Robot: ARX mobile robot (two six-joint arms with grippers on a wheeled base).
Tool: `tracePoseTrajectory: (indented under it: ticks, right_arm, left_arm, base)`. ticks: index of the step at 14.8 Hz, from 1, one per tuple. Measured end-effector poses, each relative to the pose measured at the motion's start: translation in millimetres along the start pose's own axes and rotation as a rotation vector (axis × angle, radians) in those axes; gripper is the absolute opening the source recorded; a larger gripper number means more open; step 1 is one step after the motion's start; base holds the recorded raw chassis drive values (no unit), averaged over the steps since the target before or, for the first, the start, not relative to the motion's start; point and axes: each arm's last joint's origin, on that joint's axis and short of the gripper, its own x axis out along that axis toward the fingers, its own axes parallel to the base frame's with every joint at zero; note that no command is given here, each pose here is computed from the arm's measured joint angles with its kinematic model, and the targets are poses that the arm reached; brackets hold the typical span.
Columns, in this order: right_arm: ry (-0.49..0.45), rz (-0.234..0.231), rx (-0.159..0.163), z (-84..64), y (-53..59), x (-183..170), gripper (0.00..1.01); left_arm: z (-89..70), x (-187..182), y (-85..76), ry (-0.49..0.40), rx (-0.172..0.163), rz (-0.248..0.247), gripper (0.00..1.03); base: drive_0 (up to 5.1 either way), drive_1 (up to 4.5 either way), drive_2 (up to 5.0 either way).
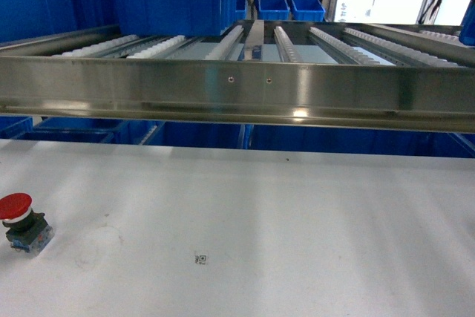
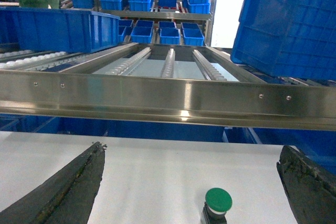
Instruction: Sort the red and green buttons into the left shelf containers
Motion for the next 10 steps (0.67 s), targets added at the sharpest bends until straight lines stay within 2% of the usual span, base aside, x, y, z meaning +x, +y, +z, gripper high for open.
tracePoseTrajectory:
  ticks: [1, 2, 3, 6, 7, 8, 9, 10]
  right_arm:
    - [0.071, 0.007, -0.019, -6.1, 2.0, 23, 0.98]
    - [0.144, 0.031, -0.048, 4.3, -1.0, 69, 0.98]
    - [0.216, 0.058, -0.051, 3.7, -3.6, 85, 0.98]
    - [0.277, 0.067, -0.057, -0.7, -8.0, 101, 0.98]
    - [0.337, 0.082, -0.049, -4.0, -13.4, 115, 0.98]
    - [0.371, 0.079, -0.054, -4.1, -18.4, 129, 0.98]
    - [0.393, 0.073, -0.055, -4.1, -25.6, 141, 0.98]
    - [0.442, 0.074, -0.053, -7.5, -32.3, 150, 0.98]
  left_arm:
    - [2.0, 21, 1.6, 0.033, 0.004, -0.059, 0.98]
    - [25.4, 67, 1.4, 0.091, 0.012, -0.133, 0.98]
    - [29.2, 82, 3.2, 0.108, 0.007, -0.131, 0.98]
    - [35.7, 96, 3.8, 0.125, 0.002, -0.128, 0.98]
    - [46.1, 108, 2.1, 0.117, 0.008, -0.133, 0.98]
    - [53.4, 116, -1.4, 0.118, 0.012, -0.153, 0.98]
    - [53.0, 122, -5.4, 0.140, 0.020, -0.170, 0.98]
    - [45.0, 126, -8.5, 0.201, 0.019, -0.172, 0.98]
  base:
    - [0.0, 0.00, 0.0]
    - [0.0, 0.00, 0.0]
    - [0.0, 0.00, 0.0]
    - [0.0, 0.00, 0.0]
    - [0.0, 0.00, 0.0]
    - [0.0, 0.00, 0.0]
    - [0.0, 0.00, 0.0]
    - [0.0, 0.00, 0.0]
